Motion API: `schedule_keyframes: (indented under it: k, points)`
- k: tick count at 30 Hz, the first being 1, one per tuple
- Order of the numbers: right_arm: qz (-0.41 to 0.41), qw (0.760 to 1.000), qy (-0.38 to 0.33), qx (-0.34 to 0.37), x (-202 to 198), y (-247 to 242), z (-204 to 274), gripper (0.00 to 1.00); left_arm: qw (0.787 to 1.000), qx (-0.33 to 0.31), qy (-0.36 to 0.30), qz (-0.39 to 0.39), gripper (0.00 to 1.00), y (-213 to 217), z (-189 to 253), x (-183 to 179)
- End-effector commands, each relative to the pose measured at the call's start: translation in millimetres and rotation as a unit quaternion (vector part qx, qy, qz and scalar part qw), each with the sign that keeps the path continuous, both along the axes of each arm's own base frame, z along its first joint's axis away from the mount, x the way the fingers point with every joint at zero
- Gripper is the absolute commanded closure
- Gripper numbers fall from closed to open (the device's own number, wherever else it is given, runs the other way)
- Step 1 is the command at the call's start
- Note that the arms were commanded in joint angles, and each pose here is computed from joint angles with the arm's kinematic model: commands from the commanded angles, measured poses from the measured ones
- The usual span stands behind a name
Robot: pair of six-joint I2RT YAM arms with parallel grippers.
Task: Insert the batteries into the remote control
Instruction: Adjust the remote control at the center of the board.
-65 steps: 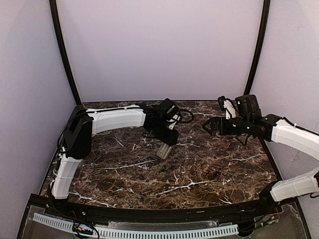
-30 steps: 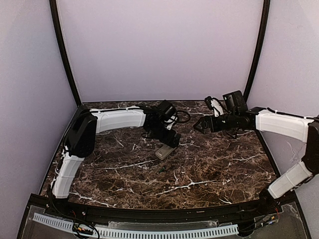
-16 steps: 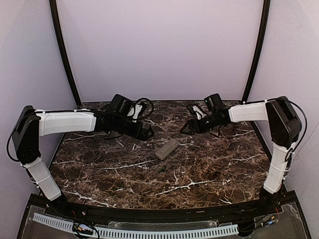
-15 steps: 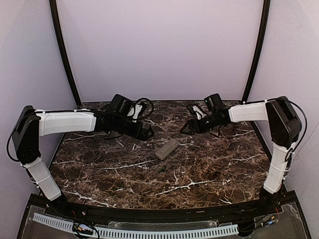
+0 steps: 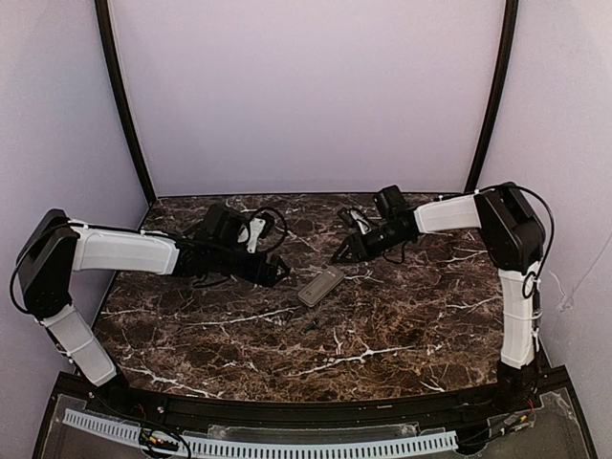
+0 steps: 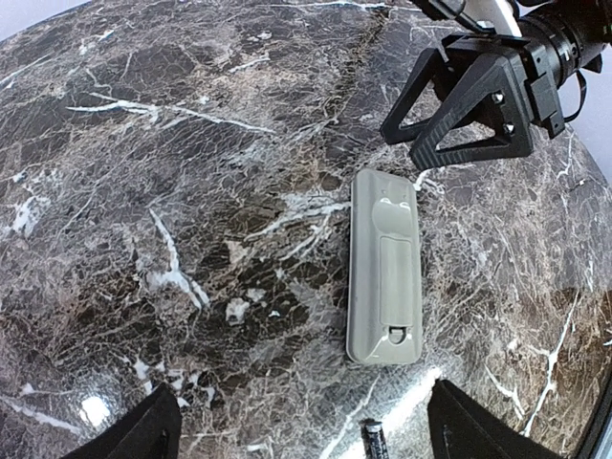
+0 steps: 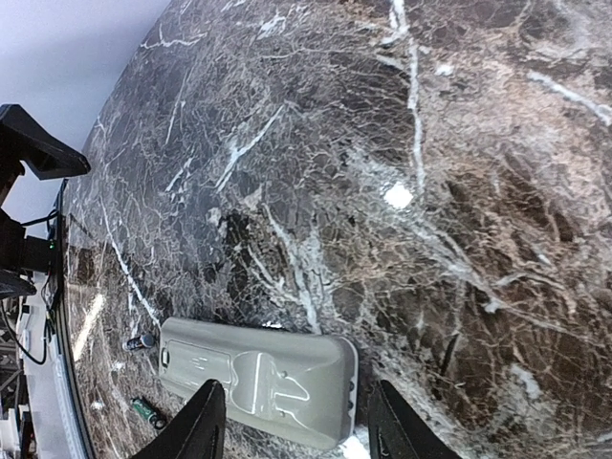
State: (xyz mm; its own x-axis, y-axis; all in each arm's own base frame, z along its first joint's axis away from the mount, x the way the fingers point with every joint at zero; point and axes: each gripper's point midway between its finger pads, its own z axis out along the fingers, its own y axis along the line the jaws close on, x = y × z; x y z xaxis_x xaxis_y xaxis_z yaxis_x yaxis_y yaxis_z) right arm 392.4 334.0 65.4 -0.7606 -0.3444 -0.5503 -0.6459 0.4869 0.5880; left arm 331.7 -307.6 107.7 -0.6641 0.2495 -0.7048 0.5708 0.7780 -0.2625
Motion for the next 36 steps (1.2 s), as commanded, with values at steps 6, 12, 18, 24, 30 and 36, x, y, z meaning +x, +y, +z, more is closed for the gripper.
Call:
schedule_keyframes:
  k: [6, 12, 18, 24, 30, 36]
  points:
    - [0.054, 0.998, 0.036, 0.016, -21, 27, -18, 0.56, 0.999, -0.025, 0.011, -0.035, 0.22, -14, -8, -5]
    - [0.084, 0.995, 0.041, 0.037, -27, 43, -16, 0.62, 0.998, -0.03, 0.027, -0.053, 0.34, -17, -18, -14]
    - [0.114, 0.991, 0.029, 0.06, -28, 61, -1, 0.64, 0.995, -0.05, 0.034, -0.08, 0.37, -20, -25, -30]
    - [0.117, 0.992, 0.019, 0.054, -23, 63, 8, 0.6, 0.99, -0.035, -0.004, -0.135, 0.41, -34, -22, -49]
    - [0.067, 0.998, 0.004, -0.001, -22, 27, 0, 0.6, 0.99, -0.012, -0.049, -0.133, 0.4, -28, -19, -44]
    - [0.07, 0.997, 0.032, -0.023, -40, 16, -22, 0.6, 0.989, -0.009, -0.028, -0.146, 0.4, -36, -32, -44]
